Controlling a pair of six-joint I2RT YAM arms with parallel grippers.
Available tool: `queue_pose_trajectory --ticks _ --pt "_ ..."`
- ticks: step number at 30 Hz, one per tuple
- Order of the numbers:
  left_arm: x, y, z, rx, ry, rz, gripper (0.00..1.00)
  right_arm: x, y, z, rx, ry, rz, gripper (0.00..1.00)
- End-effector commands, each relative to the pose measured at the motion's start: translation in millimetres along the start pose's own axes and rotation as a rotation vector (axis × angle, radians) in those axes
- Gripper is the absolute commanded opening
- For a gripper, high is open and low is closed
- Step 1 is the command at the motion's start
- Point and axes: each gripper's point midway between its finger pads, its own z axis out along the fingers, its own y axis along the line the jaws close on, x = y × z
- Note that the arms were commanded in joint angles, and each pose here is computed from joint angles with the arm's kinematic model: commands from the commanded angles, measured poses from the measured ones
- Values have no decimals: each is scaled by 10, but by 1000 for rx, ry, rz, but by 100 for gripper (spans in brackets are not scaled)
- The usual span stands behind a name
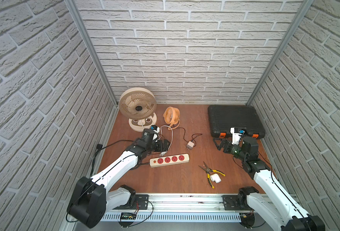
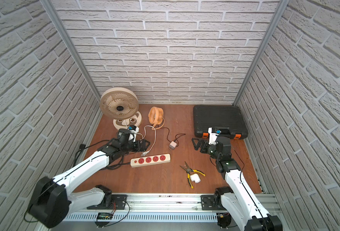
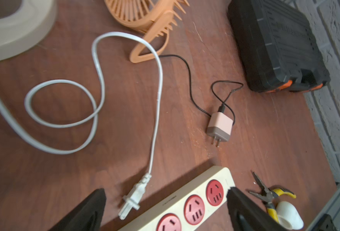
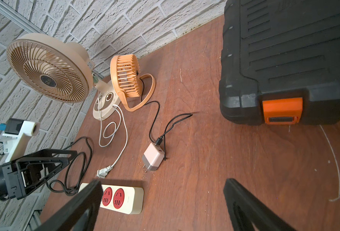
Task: Plug the desk fan into the power strip
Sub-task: Pick up the plug from the center of the board.
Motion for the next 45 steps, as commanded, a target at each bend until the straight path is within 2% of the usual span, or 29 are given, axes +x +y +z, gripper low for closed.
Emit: queue_pose_trajectory --ticks 1,4,7,11,18,23,29,33,42,45 --pt "357 180 61 -201 254 125 98 -52 89 6 -38 -19 -14 99" --pt "371 123 175 -281 385 214 95 -57 116 -2 -49 -15 -13 99" --pt "354 146 270 -372 487 292 83 -54 130 -7 -55 -12 -10 99" --pt "350 208 382 -421 544 328 68 -44 134 -6 -55 -3 -8 99" --pt "403 304 566 -363 591 274 53 -20 134 15 -60 11 -1 99" --pt "471 279 709 -318 629 272 39 -10 121 27 -54 15 2 99" --pt "568 255 793 -277 650 263 35 -2 101 42 -49 18 4 99" --pt "605 256 833 -268 660 264 26 5 97 55 -49 22 8 99" --pt "546 239 832 -267 639 268 1 23 109 74 -59 32 9 99" --pt "474 195 780 -266 609 275 0 41 140 102 -77 48 12 99"
